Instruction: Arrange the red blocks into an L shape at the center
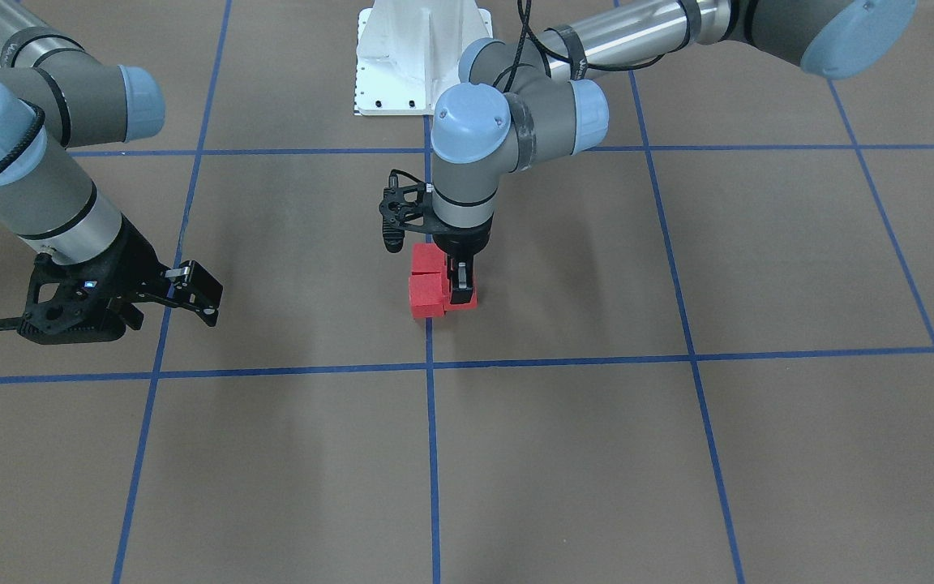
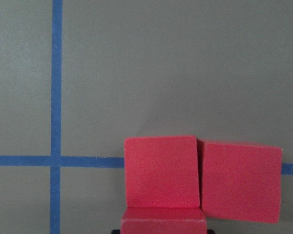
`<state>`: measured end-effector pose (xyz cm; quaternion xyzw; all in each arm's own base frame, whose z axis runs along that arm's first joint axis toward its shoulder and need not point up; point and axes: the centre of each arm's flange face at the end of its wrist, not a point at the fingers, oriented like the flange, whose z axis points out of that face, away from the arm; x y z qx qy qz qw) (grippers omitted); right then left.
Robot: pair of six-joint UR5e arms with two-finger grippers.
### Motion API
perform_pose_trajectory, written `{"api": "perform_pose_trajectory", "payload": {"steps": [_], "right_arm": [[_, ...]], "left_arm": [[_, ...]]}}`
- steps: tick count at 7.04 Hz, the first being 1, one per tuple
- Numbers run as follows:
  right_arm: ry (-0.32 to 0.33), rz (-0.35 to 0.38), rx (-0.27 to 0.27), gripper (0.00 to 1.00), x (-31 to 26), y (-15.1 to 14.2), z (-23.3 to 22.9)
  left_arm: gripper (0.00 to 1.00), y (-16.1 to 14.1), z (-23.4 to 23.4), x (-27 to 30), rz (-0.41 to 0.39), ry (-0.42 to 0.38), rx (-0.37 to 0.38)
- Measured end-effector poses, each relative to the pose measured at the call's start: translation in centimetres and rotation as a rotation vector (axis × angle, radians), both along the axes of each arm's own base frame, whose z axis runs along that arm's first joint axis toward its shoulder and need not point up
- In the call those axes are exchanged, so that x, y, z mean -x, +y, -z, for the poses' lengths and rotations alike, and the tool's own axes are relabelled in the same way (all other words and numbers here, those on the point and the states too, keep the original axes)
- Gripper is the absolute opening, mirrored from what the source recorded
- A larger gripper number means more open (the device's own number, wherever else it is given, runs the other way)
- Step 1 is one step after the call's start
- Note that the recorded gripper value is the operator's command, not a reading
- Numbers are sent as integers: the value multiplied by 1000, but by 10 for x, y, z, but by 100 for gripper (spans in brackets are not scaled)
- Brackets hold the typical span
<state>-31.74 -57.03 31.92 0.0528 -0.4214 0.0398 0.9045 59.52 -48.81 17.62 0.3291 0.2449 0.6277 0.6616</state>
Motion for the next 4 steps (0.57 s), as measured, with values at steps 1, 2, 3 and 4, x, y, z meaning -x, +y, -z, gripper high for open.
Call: {"api": "perform_pose_trajectory", "payload": {"steps": [1,2,3,4], "right_arm": [[0,0,0,99,0,0,0],[0,0,0,99,0,0,0],[0,0,0,99,0,0,0],[0,0,0,99,0,0,0]], "left_arm": [[65,4,0,-3,-4,2,-3],[75,8,-2,-6,-8,6,-8],[77,15,-11,-12,-18,5,-10],[78,19,-12,-16,-22,19,-20]]}}
